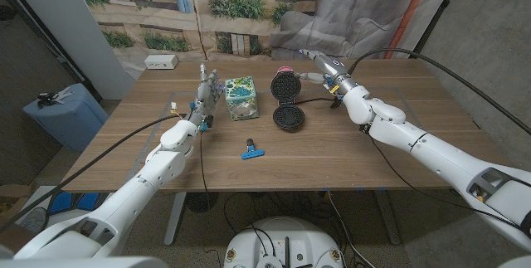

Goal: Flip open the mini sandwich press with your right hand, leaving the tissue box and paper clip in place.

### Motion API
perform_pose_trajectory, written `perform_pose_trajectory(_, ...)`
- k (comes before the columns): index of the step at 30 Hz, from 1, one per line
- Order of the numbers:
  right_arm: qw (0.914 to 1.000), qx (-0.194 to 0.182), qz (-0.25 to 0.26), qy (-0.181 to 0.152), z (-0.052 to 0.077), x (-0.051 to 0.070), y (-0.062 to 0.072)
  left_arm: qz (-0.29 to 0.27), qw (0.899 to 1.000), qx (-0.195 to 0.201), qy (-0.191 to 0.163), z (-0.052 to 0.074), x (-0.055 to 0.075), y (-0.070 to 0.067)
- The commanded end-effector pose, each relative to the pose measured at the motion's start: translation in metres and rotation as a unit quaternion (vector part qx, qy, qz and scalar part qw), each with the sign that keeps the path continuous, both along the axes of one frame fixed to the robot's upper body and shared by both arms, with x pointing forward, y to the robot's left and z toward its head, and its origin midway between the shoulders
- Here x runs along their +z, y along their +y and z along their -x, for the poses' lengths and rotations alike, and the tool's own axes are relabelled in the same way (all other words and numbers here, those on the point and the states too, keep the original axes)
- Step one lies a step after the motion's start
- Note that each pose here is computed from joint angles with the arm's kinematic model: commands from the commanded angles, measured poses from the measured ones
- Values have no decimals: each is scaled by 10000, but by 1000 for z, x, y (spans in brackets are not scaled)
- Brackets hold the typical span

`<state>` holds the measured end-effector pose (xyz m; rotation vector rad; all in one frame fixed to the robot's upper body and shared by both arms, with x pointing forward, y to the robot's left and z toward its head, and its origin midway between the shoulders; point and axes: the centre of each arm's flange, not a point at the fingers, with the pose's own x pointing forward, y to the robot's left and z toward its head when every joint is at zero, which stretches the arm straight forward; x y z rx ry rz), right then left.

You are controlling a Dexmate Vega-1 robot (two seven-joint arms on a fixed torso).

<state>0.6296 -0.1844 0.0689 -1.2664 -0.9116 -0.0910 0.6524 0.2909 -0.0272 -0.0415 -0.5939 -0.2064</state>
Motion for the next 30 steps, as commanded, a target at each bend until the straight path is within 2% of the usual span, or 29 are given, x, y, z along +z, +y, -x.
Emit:
perform_pose_trajectory(1,9961,464,-639,394,1,-8,-27,-1,10000,0,2,0,0,0)
perform_pose_trajectory(8,9932,578,-854,542,-4,-17,-40,-1,10000,0,2,0,0,0)
perform_pose_trajectory(17,9844,839,-1346,757,-9,-29,-56,-1,10000,0,2,0,0,0)
perform_pose_trajectory(20,9768,954,-1734,816,-9,-33,-63,-1,10000,0,2,0,0,0)
perform_pose_trajectory(21,9767,958,-1737,818,-9,-33,-63,-1,10000,0,2,0,0,0)
perform_pose_trajectory(23,9687,1057,-2068,878,-9,-36,-69,-1,10000,0,2,0,0,0)
perform_pose_trajectory(30,9521,1263,-2561,1092,-10,-42,-74,-1,10000,0,2,0,0,0)
